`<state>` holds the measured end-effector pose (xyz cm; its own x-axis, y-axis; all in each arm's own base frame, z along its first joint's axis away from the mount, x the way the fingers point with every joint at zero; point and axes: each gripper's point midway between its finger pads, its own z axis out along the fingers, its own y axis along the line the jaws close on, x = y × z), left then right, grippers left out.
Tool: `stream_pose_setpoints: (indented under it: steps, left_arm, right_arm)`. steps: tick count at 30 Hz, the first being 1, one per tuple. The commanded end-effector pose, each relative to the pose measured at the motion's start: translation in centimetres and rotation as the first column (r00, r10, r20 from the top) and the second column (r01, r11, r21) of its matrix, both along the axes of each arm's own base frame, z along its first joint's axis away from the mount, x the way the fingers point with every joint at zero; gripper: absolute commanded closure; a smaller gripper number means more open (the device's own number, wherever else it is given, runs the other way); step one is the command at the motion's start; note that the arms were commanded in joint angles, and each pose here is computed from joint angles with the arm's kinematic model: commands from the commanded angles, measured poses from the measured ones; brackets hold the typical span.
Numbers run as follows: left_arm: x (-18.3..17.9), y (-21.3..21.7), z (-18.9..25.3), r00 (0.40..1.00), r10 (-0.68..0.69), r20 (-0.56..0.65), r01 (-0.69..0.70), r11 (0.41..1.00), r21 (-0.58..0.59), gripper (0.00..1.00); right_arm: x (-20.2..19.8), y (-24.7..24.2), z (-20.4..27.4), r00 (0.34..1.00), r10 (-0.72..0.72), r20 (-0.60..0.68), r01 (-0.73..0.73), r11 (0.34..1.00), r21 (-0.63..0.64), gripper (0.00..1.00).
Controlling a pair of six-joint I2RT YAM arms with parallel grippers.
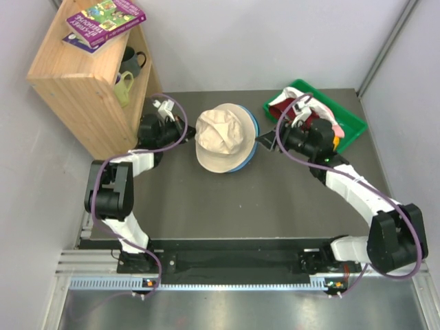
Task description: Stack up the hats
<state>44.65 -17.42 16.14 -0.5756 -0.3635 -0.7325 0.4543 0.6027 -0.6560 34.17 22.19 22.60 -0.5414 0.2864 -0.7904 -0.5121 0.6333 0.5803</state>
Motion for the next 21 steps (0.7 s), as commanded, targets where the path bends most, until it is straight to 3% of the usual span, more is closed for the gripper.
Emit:
stream_pose_setpoints:
  steps: [1,7,11,21]
  left_arm:
    - [-0.1,-0.8,0.7,0.993,-0.095,0.070,0.093,0.995,0.028,1.00]
    - [0.3,-1.2,1.3,0.986,-0.131,0.099,0.129,0.991,0.026,1.00]
    - [0.6,-1.4,1.8,0.983,-0.148,0.113,0.146,0.989,0.022,1.00]
    - [1.0,-1.9,1.4,0.980,-0.161,0.114,0.159,0.987,0.026,1.00]
  right_arm:
    - [2.1,0.0,6.3,0.972,0.091,0.215,-0.102,0.994,0.039,0.36]
    - [6.3,1.3,6.8,0.952,0.148,0.267,-0.163,0.986,0.036,0.32]
    - [9.0,2.3,5.7,0.948,0.177,0.265,-0.195,0.980,0.042,0.35]
    - [10.9,3.6,3.8,0.943,0.226,0.245,-0.248,0.967,0.062,0.40]
